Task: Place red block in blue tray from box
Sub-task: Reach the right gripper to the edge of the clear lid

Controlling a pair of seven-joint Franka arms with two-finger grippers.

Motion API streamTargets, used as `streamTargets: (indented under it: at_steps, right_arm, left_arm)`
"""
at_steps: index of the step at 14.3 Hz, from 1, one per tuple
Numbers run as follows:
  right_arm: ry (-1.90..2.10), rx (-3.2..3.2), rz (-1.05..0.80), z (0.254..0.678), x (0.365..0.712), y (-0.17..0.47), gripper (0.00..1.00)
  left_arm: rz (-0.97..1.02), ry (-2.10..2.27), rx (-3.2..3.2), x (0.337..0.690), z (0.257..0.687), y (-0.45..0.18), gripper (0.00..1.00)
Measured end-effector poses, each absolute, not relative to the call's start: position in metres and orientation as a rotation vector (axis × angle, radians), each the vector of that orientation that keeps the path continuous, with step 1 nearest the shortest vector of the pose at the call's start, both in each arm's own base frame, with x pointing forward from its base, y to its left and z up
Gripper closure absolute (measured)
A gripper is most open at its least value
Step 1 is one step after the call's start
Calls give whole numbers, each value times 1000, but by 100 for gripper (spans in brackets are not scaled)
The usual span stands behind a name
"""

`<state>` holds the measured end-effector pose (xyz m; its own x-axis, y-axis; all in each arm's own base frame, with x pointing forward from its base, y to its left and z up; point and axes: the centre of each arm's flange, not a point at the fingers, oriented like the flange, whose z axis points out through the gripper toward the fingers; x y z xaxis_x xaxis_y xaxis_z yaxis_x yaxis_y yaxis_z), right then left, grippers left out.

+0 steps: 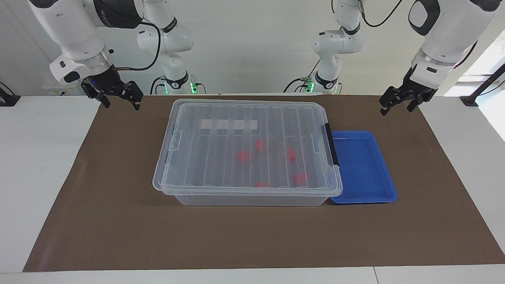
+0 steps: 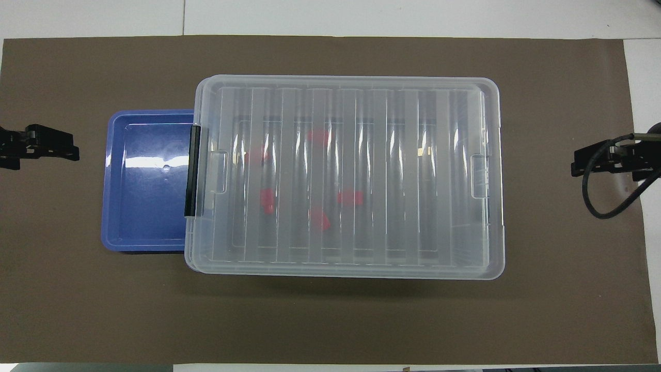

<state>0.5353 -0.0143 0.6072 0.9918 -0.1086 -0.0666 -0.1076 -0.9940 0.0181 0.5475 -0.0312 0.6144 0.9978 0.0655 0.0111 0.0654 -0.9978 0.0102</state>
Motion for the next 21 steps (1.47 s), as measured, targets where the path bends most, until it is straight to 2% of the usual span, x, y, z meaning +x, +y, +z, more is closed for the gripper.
streamTargets:
  at_steps: [14, 21]
  right_arm:
    - [-144, 3142, -71, 606, 539, -3, 0]
    - [-123, 3170, 26, 563, 546, 54, 0]
  left_arm:
    - [18, 103, 3130, 547, 614, -31, 0]
    - [17, 103, 3130, 547, 614, -31, 0]
